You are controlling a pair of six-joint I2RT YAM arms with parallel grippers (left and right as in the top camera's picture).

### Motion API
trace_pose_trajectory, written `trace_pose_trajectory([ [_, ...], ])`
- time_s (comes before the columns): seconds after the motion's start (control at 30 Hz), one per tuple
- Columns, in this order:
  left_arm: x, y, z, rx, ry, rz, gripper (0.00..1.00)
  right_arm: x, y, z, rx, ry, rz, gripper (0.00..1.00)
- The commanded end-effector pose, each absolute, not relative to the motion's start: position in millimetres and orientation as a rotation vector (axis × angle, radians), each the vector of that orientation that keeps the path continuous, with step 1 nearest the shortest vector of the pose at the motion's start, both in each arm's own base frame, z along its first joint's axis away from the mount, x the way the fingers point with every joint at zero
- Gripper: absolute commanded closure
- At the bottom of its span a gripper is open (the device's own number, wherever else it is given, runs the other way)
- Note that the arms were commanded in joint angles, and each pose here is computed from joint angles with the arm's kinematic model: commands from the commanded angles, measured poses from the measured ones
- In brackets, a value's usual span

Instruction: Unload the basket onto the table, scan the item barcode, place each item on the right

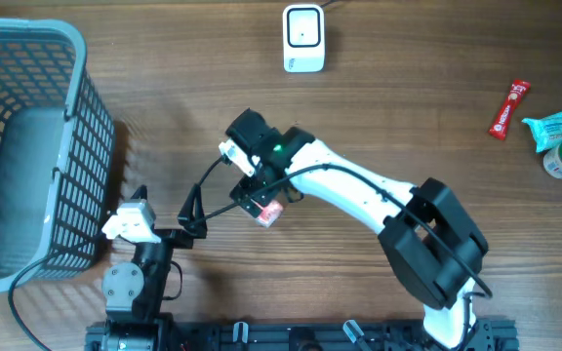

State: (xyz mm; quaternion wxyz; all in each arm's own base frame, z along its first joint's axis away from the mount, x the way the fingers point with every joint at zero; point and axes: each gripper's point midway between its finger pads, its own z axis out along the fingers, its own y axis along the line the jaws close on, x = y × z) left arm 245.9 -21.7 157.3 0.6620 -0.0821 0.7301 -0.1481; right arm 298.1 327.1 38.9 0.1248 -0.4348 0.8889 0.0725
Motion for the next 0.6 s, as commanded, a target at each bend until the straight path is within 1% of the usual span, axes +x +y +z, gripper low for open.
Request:
trace_pose_trajectory([
  [0.0, 246, 0, 158, -0.293, 1.62, -0.264, 0.0, 340, 296, 57, -0.762, 2.662, 0.015, 0.0],
  [0.13, 246, 0, 158, -0.293, 1.62, -0.264, 0.0, 324, 332, 60, -0.812, 2.646, 0.22, 0.0],
  [0.43, 246, 0, 158, -0.293, 1.62, -0.264, 0.0, 317, 380, 67, -0.873, 2.512, 0.322, 0.0],
  [0.57, 246, 0, 158, -0.293, 1.62, -0.264, 0.0, 306, 403, 72, -0.905, 2.462, 0.392, 0.0],
])
